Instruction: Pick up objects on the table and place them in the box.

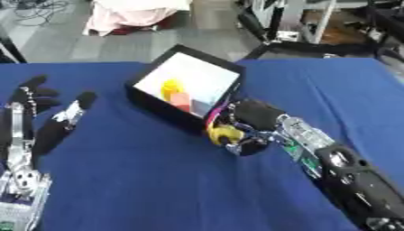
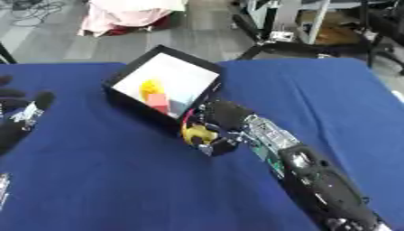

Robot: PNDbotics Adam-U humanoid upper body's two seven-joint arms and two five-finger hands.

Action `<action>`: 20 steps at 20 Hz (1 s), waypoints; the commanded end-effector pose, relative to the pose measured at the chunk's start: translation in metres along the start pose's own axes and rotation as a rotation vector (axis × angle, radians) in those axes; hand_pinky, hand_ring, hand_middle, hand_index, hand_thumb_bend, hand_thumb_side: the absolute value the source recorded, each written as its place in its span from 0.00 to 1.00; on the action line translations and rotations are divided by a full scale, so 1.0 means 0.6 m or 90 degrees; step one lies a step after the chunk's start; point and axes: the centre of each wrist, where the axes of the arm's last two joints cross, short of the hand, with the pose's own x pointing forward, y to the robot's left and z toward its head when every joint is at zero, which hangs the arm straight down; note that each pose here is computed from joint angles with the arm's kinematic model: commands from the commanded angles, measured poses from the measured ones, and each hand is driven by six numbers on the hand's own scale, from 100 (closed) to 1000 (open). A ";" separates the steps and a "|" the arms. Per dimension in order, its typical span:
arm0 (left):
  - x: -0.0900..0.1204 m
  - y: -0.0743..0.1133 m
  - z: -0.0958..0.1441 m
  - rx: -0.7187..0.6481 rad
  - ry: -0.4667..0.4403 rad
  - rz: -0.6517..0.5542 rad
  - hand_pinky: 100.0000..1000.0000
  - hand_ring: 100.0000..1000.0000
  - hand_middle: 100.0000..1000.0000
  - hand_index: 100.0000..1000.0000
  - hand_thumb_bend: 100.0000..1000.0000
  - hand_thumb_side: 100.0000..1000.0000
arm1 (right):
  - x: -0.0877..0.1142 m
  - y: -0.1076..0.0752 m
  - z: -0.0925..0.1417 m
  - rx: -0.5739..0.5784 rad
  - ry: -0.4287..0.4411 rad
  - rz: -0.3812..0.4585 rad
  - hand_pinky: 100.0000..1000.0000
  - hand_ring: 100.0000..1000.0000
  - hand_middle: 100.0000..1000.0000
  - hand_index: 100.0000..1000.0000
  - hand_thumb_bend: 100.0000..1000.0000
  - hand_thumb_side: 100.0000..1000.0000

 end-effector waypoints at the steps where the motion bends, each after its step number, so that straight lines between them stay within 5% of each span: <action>1: 0.010 0.011 -0.005 0.012 -0.019 -0.007 0.77 0.57 0.54 0.82 0.91 0.54 | -0.017 -0.077 0.010 -0.054 0.005 0.008 0.74 0.47 0.17 0.37 0.00 0.13; 5: 0.012 0.011 -0.006 0.012 -0.021 -0.007 0.77 0.57 0.54 0.82 0.91 0.54 | -0.030 -0.141 0.003 -0.085 0.017 0.003 0.73 0.47 0.17 0.37 0.00 0.08; 9: 0.015 0.007 -0.006 0.006 -0.024 -0.001 0.77 0.57 0.54 0.82 0.91 0.54 | -0.055 -0.149 -0.026 -0.090 0.056 -0.029 0.73 0.47 0.17 0.37 0.00 0.09; 20: 0.039 -0.016 -0.009 -0.019 -0.048 0.035 0.77 0.57 0.54 0.82 0.91 0.54 | -0.103 -0.019 -0.103 -0.044 0.196 -0.064 0.73 0.50 0.19 0.40 0.00 0.09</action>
